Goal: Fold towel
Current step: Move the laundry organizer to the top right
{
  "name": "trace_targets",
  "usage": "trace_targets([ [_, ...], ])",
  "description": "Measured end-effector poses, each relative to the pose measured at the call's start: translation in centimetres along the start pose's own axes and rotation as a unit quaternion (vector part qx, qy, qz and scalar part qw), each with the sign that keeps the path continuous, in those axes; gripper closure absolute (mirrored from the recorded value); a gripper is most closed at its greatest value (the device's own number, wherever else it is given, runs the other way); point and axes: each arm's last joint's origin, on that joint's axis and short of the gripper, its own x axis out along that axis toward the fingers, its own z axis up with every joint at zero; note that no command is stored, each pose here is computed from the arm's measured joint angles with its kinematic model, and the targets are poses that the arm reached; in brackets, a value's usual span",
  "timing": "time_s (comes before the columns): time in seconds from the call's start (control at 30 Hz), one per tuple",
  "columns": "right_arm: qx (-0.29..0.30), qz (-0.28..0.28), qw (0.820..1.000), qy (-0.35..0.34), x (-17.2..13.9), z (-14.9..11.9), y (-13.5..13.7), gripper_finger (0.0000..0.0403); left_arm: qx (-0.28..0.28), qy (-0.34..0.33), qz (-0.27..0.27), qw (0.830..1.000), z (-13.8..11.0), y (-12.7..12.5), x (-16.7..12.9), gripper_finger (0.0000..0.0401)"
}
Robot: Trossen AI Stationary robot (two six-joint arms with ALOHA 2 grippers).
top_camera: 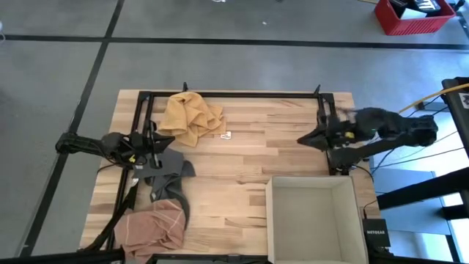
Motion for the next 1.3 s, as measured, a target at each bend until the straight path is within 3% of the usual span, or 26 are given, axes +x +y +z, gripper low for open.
trace_targets([
  [0.2, 0.061, -0.061, 0.974, 0.210, 2.6, 0.3, 0.5, 0.0397, -0.027, 0.018, -0.004, 0.999, -0.4, -0.1, 0.0, 0.0388],
  [0.33, 0.082, -0.063, 0.951, 0.292, 3.8, -1.0, 1.5, 0.0397, -0.040, 0.025, -0.004, 0.999, -0.5, -0.1, 0.0, 0.0388],
  [0.53, 0.111, -0.064, 0.936, 0.329, 5.4, -2.1, 3.3, 0.0386, -0.048, 0.043, -0.007, 0.998, -0.9, -0.2, 0.0, 0.0388],
  [0.83, 0.097, -0.102, 0.898, 0.418, 5.6, -4.0, 4.2, 0.0269, -0.005, 0.041, -0.008, 0.999, -0.9, -0.2, 0.0, 0.0388],
  [0.97, 0.072, -0.099, 0.893, 0.433, 5.7, -4.6, 4.7, 0.0234, -0.001, 0.041, -0.007, 0.999, -0.8, -0.2, 0.0, 0.0388],
  [1.13, 0.008, -0.094, 0.881, 0.463, 6.6, -6.1, 5.3, 0.0228, 0.003, 0.043, 0.010, 0.999, -0.9, 0.1, 0.0, 0.0388],
  [1.3, -0.050, -0.132, 0.871, 0.470, 8.0, -7.6, 5.2, 0.0242, -0.004, 0.045, 0.027, 0.999, -0.9, 0.4, 0.1, 0.0388],
])
